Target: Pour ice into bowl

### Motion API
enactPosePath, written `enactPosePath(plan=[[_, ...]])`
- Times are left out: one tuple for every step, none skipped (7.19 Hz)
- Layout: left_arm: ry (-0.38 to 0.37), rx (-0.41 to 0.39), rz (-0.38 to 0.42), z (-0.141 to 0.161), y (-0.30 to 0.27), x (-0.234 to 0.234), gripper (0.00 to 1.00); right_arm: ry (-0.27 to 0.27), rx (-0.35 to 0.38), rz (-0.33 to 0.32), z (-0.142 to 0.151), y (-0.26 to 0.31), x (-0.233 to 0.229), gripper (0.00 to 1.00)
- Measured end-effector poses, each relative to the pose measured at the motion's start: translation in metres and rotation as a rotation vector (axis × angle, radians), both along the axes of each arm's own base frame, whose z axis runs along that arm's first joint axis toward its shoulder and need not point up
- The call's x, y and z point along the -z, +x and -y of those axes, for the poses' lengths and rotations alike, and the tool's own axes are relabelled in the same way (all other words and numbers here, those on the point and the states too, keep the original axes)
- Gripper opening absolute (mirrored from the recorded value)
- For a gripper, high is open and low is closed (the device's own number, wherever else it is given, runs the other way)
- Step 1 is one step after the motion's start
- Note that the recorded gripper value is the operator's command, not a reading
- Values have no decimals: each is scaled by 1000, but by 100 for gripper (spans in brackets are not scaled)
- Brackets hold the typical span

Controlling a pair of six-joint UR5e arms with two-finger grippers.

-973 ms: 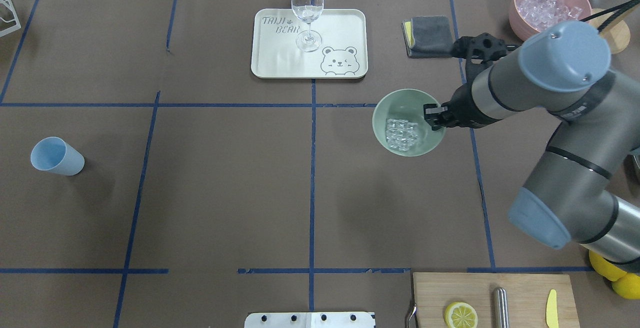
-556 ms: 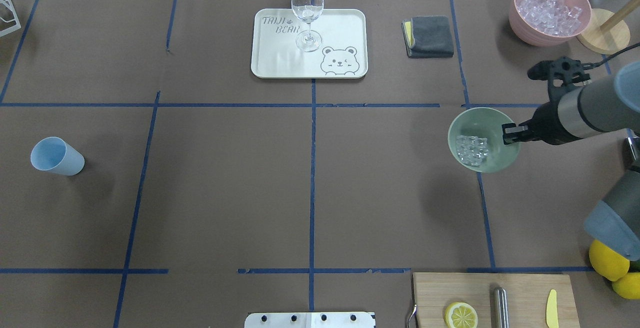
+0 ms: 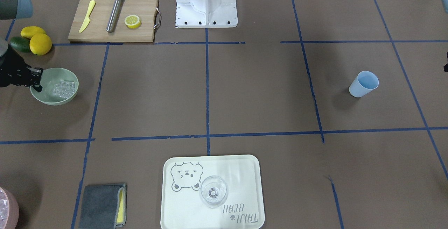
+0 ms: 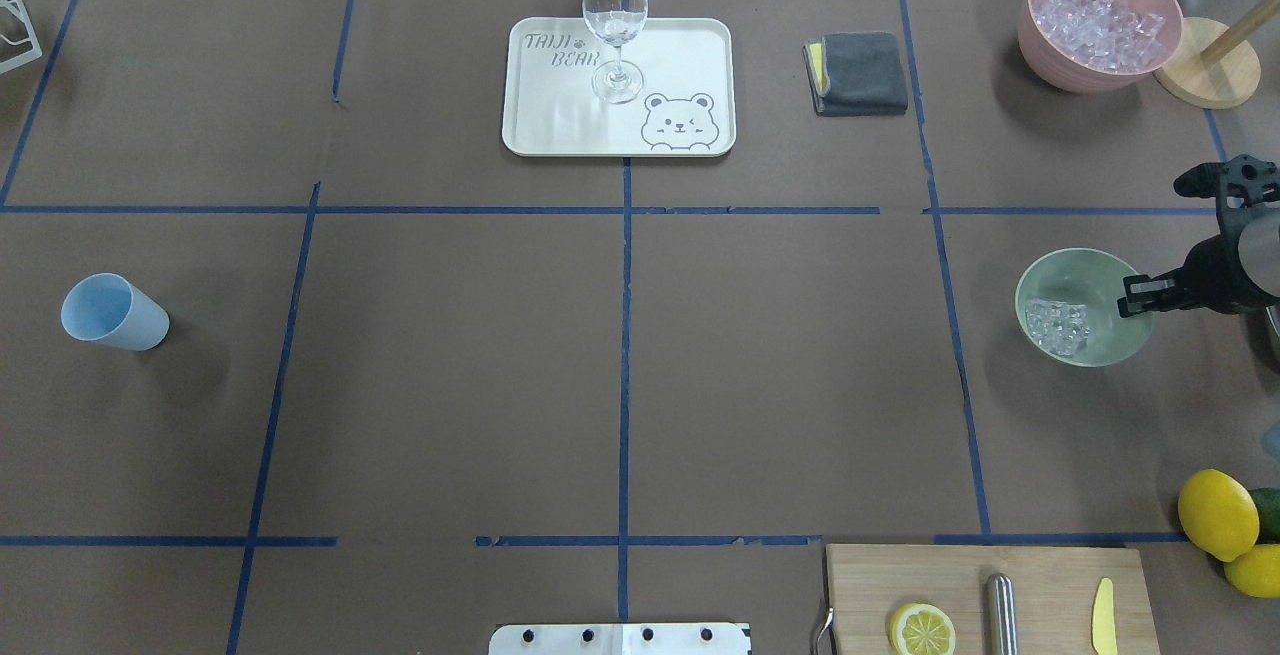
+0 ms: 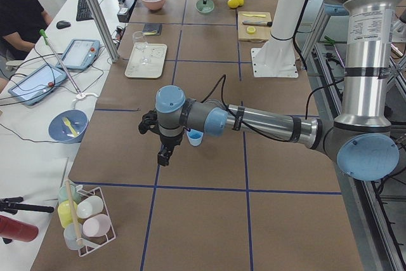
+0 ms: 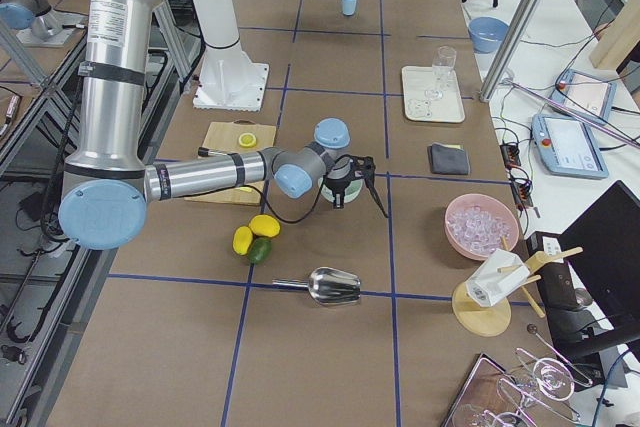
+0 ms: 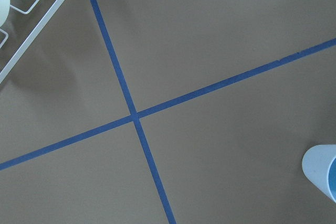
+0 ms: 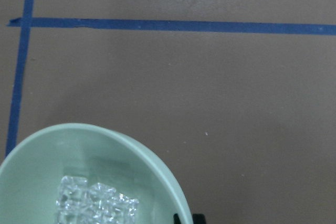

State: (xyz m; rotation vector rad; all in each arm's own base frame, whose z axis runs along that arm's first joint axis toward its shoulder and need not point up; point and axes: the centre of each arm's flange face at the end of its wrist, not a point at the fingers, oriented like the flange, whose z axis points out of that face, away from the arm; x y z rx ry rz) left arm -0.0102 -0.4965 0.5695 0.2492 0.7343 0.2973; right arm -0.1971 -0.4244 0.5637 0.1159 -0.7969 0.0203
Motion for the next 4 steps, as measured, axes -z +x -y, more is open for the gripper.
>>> enactPosePath(plan=[[3, 0, -1, 0, 0, 1, 100, -15, 1, -6, 0, 4, -11, 99], [4, 0, -1, 1, 0, 1, 100, -25, 2, -8, 1, 5, -16, 100], [6, -1, -1, 1, 0, 2, 100, -30, -1, -7, 2, 7, -18, 100], [8, 0, 0, 2, 0, 3, 100, -34, -13, 2, 6, 14, -16, 100]])
